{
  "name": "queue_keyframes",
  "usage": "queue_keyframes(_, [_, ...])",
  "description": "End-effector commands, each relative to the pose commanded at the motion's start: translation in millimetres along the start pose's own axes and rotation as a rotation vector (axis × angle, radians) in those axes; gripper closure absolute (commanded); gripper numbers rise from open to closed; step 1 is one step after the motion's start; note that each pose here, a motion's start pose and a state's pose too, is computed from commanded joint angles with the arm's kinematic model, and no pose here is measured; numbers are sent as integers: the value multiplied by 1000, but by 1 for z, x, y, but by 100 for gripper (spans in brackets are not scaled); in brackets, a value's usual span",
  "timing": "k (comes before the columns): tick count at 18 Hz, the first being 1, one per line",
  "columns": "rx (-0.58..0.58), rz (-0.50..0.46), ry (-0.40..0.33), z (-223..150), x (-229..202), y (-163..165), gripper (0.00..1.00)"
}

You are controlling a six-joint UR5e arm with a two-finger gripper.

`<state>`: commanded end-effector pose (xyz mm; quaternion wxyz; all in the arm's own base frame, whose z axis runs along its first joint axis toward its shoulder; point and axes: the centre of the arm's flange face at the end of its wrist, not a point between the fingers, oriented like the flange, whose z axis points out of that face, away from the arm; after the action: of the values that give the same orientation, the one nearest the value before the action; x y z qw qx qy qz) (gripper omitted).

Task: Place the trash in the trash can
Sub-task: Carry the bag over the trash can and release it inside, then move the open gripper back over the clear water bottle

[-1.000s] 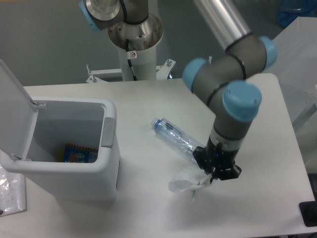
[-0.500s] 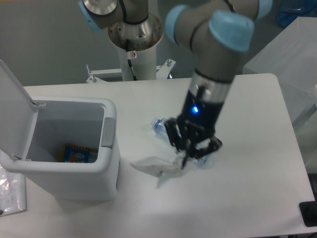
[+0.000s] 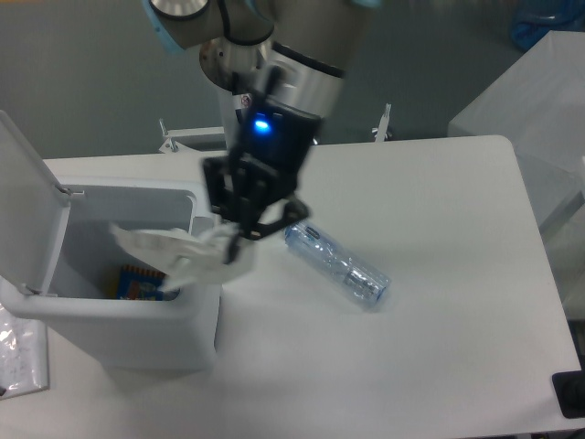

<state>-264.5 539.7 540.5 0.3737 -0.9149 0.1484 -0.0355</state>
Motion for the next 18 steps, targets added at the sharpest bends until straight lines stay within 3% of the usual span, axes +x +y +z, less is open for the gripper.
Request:
queue_keyframes(2, [-4, 30, 19, 9, 9, -1, 5])
queue_keyframes(3, [-6, 36, 26, 12, 10, 2, 0])
queue_keyframes(11, [-11, -10, 27, 11, 2, 19, 0])
queue_keyframes(14, [8, -93, -22, -13, -43, 52, 0])
queue_keyframes(18, [6, -248, -87, -42, -113, 130, 0])
